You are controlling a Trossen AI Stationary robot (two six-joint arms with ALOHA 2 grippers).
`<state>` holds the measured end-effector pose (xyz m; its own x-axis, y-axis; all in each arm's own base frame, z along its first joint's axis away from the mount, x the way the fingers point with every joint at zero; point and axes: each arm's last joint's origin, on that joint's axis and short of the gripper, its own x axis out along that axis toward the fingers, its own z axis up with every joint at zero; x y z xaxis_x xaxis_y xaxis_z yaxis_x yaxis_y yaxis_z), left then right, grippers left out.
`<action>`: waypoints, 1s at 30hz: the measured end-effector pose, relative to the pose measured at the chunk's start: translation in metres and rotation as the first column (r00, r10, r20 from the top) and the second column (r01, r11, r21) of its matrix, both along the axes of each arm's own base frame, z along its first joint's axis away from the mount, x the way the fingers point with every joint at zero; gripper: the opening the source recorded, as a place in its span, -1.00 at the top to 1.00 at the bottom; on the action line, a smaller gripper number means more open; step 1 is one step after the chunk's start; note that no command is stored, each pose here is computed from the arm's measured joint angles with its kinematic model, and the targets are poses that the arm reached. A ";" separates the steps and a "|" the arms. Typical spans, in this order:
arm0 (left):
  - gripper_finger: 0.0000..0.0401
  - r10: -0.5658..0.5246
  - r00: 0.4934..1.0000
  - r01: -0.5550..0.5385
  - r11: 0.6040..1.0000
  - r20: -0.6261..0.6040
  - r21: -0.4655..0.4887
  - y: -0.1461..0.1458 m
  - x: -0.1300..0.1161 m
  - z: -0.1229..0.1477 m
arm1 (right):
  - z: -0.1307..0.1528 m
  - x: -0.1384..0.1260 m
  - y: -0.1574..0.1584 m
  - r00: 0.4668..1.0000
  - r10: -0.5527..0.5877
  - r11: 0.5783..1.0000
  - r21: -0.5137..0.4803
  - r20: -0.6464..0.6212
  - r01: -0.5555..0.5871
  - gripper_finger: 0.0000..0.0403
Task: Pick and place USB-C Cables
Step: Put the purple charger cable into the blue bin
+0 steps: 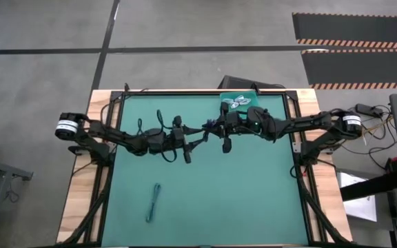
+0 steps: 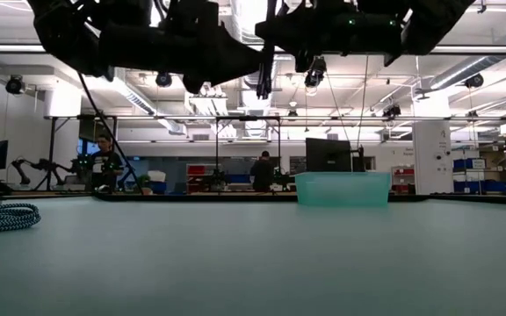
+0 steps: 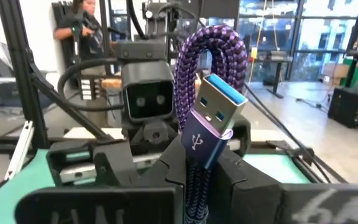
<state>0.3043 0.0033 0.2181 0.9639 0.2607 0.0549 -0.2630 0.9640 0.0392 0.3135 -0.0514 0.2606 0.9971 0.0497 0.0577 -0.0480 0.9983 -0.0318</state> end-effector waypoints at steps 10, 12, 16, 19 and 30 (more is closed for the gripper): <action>0.20 0.017 0.990 -0.017 1.000 -0.141 -0.002 0.001 -0.020 0.015 | 0.023 -0.011 -0.001 0.951 -0.105 0.994 -0.055 -0.290 0.092 0.90; 0.20 0.018 0.989 -0.022 1.000 -0.147 -0.021 0.001 -0.024 0.018 | 0.030 -0.011 -0.002 0.925 -0.130 0.991 -0.082 -0.357 0.108 0.90; 0.20 0.022 0.986 -0.031 0.998 -0.166 -0.051 0.001 -0.030 0.021 | 0.044 -0.008 -0.005 0.846 -0.195 0.979 -0.153 -0.496 0.135 0.90; 0.20 0.022 0.983 -0.034 0.997 -0.180 -0.067 0.001 -0.032 0.022 | 0.053 -0.007 -0.007 0.767 -0.239 0.968 -0.211 -0.596 0.138 0.90; 0.20 0.021 0.983 -0.034 0.997 -0.180 -0.068 0.001 -0.033 0.023 | 0.072 -0.006 -0.038 0.470 -0.311 0.940 -0.339 -0.826 0.026 0.90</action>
<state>0.2715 0.0044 0.2409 0.9487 0.2846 -0.1376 -0.2845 0.9584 0.0204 0.3077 -0.0893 0.3325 0.5206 -0.2551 -0.8148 -0.0246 0.9494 -0.3130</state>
